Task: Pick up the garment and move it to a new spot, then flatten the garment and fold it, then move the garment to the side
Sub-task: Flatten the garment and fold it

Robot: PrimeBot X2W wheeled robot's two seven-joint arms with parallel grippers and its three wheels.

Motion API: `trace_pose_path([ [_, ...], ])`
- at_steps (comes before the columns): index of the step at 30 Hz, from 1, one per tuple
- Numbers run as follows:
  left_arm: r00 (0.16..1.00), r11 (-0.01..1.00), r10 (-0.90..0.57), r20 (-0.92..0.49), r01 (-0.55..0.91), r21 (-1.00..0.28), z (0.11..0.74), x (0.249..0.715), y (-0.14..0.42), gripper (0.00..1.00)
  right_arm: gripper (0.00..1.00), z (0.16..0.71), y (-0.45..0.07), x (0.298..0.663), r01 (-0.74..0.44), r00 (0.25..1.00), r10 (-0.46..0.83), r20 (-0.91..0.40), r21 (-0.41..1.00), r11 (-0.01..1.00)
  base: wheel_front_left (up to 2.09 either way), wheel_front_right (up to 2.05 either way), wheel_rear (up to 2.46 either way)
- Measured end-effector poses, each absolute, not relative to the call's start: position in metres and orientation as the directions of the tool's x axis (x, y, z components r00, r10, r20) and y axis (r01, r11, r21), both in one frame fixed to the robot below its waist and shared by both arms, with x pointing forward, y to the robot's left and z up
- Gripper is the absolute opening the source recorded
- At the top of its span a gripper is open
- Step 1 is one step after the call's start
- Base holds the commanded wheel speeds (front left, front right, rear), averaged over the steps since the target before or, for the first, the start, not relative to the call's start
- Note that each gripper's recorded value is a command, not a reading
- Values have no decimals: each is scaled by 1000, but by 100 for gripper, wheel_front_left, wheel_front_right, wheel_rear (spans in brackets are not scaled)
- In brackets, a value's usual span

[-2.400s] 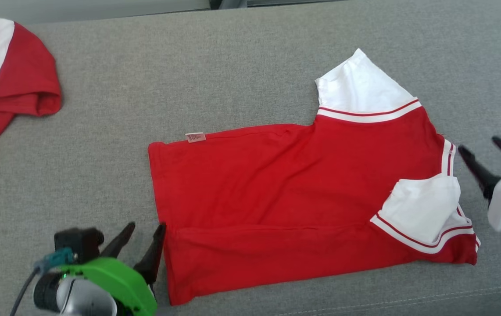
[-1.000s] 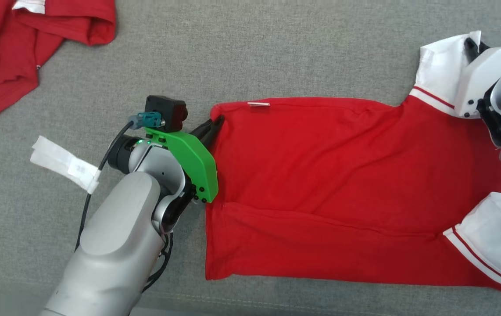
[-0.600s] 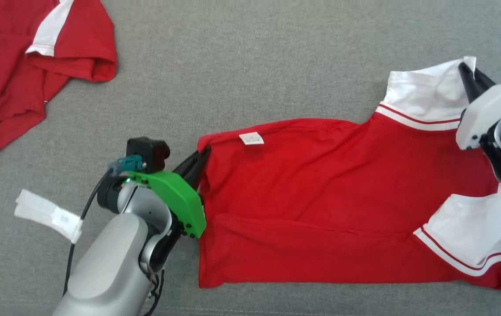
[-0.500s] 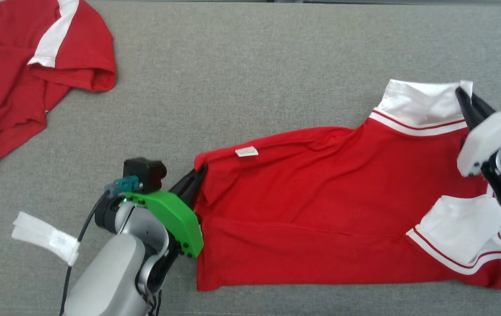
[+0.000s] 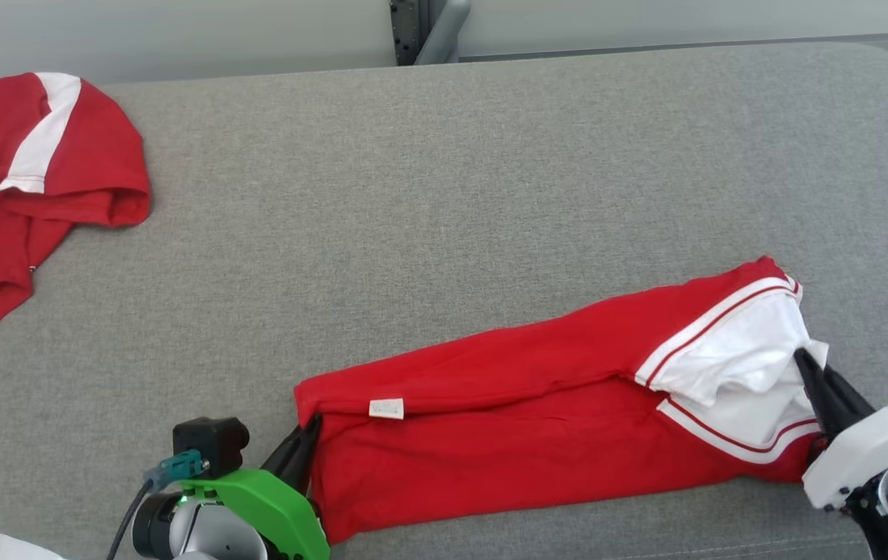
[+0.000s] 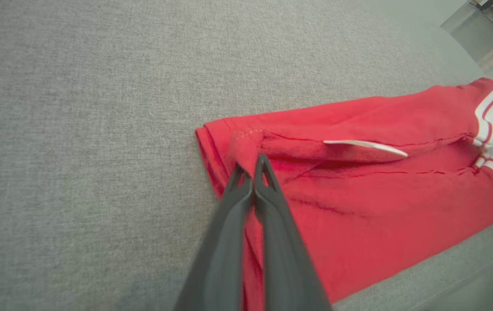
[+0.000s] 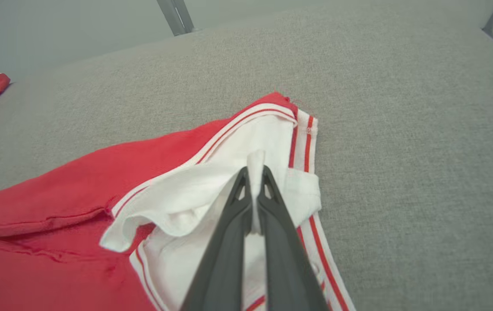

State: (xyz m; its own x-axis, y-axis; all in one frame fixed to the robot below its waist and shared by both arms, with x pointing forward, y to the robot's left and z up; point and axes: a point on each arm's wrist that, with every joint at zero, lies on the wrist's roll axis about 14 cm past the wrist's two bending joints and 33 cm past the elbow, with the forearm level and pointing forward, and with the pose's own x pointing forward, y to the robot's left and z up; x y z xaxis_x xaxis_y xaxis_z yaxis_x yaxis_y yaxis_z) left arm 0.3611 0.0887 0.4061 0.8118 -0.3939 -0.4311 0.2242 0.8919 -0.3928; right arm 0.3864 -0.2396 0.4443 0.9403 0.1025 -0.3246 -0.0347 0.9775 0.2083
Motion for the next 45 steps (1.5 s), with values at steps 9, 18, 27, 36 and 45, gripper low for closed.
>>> trace_pose_path([
  [9,807,895,-377,-454,191,-403,399,358,91,0,0,434,-221,354,-21,918,114,-379,241,970,0,0,0],
  [18,845,914,-340,-412,193,-357,396,351,98,100,100,437,-247,350,-32,914,57,-402,69,997,0,0,0],
  [27,975,965,-75,-211,17,-263,432,359,155,100,100,477,-270,370,21,950,1,-312,67,998,0,0,0],
  [36,997,973,-18,-72,1,-231,467,364,158,100,100,394,-262,369,25,841,4,-541,48,999,0,0,0],
  [45,997,973,37,-71,-52,-227,463,348,174,100,100,362,-259,377,17,787,10,-616,39,999,0,0,0],
])
